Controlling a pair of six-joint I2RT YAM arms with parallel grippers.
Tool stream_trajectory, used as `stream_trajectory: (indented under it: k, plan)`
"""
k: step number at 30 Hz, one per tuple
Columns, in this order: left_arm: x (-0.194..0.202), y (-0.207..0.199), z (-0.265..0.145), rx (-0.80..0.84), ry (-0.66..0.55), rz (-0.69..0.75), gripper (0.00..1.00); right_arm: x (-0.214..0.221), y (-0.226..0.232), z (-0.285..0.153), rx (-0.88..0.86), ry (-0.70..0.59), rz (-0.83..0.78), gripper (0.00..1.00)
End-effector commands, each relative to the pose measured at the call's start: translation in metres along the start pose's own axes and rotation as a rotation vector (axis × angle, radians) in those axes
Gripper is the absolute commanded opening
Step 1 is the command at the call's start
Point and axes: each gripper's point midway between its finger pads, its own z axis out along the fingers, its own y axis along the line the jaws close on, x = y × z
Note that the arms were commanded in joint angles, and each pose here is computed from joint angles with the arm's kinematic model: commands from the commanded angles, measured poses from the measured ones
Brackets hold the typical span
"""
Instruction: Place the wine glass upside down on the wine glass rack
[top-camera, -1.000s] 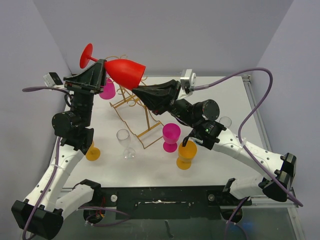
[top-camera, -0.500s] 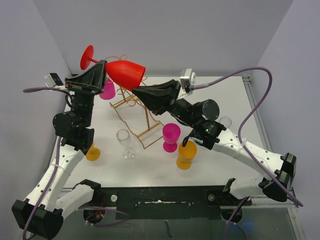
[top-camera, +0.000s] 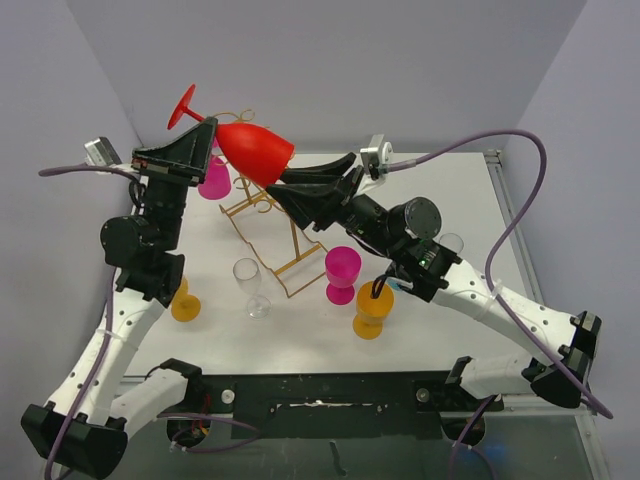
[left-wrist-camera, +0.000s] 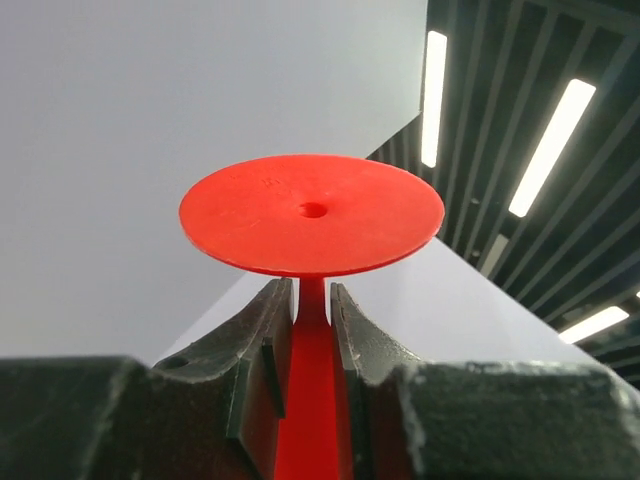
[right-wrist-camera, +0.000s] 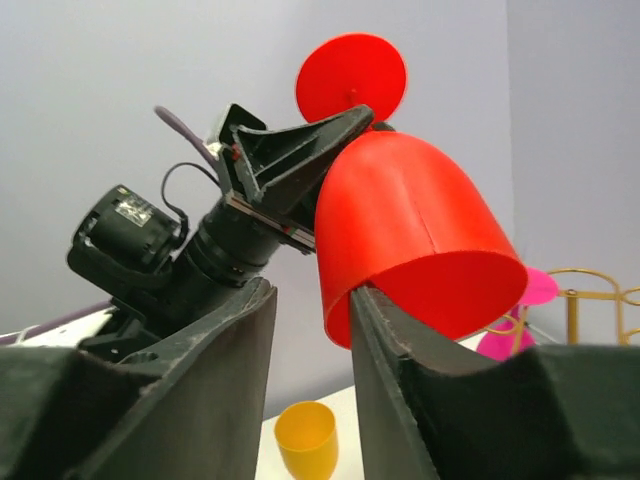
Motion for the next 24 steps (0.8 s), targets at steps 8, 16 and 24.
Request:
stream_trajectory:
  k: [8, 16, 24]
  plan:
    - [-0.029, -0.002, 0.011, -0.151, 0.158, 0.672, 0.00, -0.033, -0.017, -0.041, 0.189, -0.037, -0.007, 0.51]
    - [-0.079, 0.051, -0.024, -0.447, 0.147, 1.103, 0.00, -0.029, -0.031, -0.073, 0.278, -0.031, -0.042, 0.52]
    - [-0.098, 0.097, -0.050, -0.612, 0.131, 1.196, 0.00, -0.029, -0.043, -0.103, 0.364, -0.033, -0.062, 0.53]
